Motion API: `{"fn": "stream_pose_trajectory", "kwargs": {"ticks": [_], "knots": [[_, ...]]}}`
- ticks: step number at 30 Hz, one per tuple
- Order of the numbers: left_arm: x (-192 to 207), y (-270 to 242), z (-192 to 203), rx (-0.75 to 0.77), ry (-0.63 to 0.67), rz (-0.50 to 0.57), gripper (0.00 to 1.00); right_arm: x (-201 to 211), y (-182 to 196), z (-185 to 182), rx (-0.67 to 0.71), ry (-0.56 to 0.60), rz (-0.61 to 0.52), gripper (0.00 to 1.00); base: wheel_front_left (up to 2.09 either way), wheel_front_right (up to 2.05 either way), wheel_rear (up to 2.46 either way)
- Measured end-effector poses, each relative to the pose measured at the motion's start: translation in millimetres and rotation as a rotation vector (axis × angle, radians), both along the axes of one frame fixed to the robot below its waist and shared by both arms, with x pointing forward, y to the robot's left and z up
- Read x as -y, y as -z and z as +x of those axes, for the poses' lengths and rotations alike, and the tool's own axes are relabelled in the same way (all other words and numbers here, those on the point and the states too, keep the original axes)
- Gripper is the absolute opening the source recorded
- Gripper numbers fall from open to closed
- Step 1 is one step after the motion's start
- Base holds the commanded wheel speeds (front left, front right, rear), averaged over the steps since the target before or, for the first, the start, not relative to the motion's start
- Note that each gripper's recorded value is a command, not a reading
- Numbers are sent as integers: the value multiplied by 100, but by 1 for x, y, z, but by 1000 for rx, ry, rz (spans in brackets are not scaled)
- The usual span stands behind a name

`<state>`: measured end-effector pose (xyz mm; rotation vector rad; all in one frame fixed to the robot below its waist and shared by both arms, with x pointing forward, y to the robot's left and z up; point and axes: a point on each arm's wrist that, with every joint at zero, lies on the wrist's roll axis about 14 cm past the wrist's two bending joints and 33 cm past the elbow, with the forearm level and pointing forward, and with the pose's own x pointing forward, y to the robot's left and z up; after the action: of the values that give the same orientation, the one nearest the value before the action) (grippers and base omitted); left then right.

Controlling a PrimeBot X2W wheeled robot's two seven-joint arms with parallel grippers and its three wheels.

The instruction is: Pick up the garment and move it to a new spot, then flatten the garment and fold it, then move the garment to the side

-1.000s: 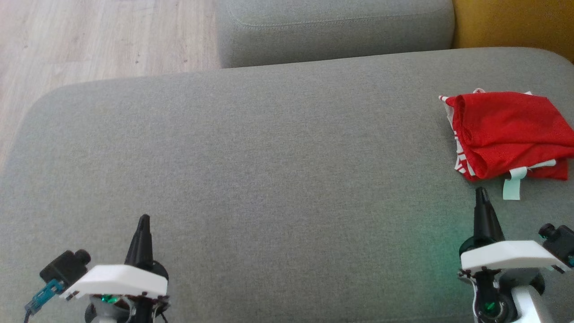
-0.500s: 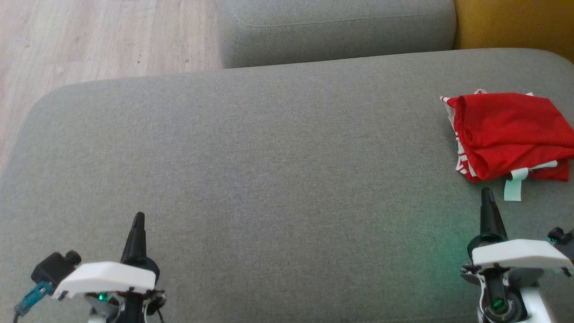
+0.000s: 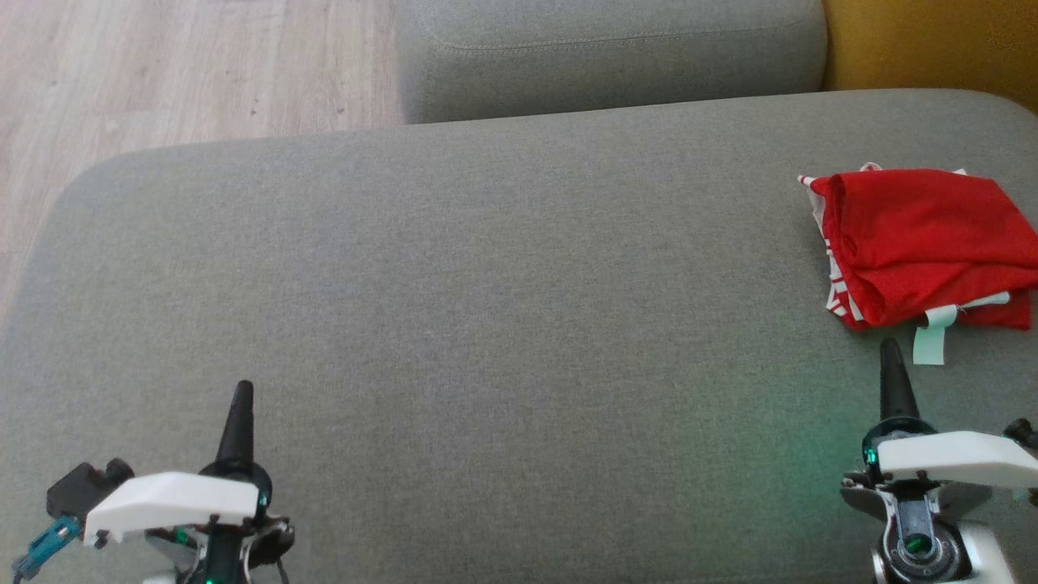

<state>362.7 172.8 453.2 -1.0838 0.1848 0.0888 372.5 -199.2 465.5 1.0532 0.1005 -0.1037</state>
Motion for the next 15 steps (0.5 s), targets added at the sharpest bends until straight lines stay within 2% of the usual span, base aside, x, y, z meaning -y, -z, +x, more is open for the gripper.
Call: {"fn": "stream_pose_trajectory", "kwargs": {"ticks": [15], "knots": [[-3, -7, 5, 21, -19, -164, 0, 4, -4, 1, 14, 25, 174, 0, 0, 0, 0]]}}
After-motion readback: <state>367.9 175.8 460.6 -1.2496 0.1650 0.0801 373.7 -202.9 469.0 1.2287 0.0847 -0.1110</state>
